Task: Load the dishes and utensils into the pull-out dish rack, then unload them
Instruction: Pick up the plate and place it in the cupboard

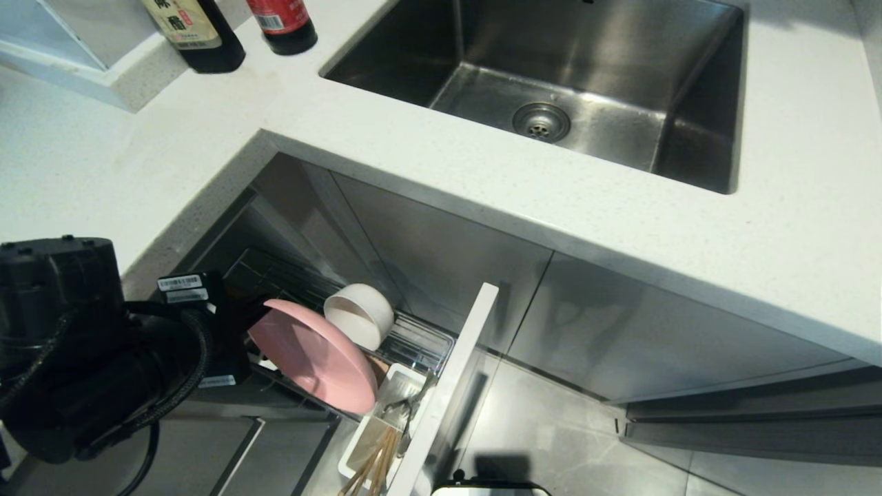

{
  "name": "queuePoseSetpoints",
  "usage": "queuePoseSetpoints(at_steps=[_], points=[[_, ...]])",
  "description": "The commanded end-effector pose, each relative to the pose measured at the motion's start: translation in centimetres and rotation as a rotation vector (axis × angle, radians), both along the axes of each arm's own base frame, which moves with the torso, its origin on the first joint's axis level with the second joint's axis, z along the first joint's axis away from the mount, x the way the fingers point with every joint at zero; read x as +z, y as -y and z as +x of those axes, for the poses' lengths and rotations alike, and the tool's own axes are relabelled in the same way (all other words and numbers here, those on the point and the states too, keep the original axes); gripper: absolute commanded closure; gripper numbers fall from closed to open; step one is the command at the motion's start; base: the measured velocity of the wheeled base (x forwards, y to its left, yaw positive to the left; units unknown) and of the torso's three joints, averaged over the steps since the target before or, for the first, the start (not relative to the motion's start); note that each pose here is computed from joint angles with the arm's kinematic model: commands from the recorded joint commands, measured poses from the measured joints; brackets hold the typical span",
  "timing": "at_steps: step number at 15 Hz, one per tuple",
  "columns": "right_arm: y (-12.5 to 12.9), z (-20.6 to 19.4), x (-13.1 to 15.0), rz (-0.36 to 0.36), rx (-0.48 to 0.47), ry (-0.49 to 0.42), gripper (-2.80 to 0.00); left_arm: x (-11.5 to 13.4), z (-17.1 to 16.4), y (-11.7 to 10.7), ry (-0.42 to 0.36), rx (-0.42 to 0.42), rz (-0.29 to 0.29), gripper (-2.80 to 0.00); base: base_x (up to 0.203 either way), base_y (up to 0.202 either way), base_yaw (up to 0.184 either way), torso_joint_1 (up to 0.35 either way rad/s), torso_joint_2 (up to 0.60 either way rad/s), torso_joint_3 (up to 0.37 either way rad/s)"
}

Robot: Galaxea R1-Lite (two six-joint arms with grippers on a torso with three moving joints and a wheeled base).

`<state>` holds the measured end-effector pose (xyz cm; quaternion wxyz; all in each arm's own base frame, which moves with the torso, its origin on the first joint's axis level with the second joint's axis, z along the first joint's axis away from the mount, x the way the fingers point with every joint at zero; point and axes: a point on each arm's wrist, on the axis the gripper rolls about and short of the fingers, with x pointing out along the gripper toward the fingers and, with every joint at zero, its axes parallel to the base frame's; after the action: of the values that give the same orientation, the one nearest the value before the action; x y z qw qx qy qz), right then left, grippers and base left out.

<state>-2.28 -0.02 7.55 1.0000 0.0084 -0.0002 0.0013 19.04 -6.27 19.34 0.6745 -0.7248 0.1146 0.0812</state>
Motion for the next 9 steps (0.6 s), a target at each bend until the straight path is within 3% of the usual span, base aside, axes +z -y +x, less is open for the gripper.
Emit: queuePoseSetpoints(at_steps=[1,9], points=[[0.0,0.0,0.0,0.000,0.001,-0.002,0.00,-0.1,0.1,-0.6,-0.005,0.018,-0.012,0.00,0.000,0.000,0.000,0.000,0.00,0.000],[0.0,0.0,0.0,0.000,0.001,-0.002,0.00,-0.7,-0.2,-0.6,-0.008,0.003,0.010,0.00,0.000,0.000,0.000,0.000,0.00,0.000]])
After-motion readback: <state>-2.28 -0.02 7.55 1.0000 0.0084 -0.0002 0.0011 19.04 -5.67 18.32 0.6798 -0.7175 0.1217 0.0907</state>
